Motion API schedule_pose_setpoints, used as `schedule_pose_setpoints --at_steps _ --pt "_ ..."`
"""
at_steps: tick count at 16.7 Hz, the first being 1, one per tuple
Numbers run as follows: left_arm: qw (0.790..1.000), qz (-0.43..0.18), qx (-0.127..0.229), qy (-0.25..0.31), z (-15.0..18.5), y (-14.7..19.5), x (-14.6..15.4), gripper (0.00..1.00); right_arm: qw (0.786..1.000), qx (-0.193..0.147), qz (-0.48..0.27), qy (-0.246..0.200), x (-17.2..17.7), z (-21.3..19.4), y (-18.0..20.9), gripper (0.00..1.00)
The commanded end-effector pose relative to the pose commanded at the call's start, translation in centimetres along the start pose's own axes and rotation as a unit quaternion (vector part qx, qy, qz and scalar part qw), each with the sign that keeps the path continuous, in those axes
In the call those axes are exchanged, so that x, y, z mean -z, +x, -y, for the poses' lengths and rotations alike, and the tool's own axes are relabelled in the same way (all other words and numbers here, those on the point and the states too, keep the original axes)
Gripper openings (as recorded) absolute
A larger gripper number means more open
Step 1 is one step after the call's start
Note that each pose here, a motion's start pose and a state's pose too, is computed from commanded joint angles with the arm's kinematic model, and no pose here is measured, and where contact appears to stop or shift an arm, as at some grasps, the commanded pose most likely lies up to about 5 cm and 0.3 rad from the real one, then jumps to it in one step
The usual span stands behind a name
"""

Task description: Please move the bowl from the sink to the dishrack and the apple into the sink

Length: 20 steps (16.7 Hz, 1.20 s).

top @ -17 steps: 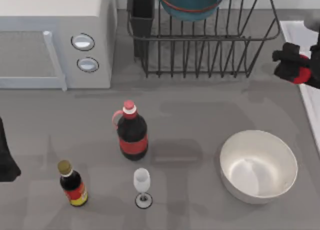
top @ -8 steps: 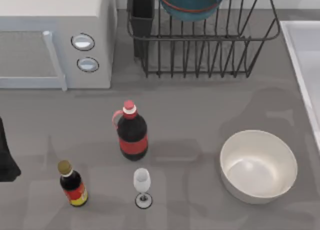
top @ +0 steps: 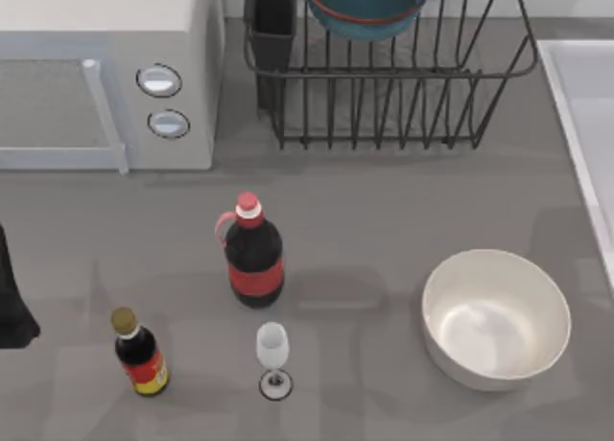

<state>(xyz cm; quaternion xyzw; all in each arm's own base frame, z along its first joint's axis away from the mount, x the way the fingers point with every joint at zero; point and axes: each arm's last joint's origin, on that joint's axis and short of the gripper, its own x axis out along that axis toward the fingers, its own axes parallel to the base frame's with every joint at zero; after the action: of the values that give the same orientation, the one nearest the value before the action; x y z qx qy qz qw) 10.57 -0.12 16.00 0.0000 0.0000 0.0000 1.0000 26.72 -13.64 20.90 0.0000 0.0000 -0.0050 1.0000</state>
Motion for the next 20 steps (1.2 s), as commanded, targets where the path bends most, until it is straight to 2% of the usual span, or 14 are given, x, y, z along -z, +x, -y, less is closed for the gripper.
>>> schedule_pose_setpoints --at_steps 5,8,14,20 --pt "1.000 0.000 0.000 0.000 0.0 0.0 0.0 1.00 1.000 -0.001 -0.002 0.002 0.1 0.0 0.2 0.00" --pt "1.000 0.000 0.000 0.000 0.0 0.0 0.0 1.00 1.000 0.001 -0.004 0.003 1.5 0.4 0.6 0.00" --pt "1.000 0.000 0.000 0.000 0.0 0.0 0.0 1.00 1.000 -0.001 0.001 0.000 8.6 1.0 1.5 0.00" --pt "1.000 0.000 0.000 0.000 0.0 0.0 0.0 1.00 1.000 0.000 0.003 -0.002 14.3 0.2 0.3 0.00"
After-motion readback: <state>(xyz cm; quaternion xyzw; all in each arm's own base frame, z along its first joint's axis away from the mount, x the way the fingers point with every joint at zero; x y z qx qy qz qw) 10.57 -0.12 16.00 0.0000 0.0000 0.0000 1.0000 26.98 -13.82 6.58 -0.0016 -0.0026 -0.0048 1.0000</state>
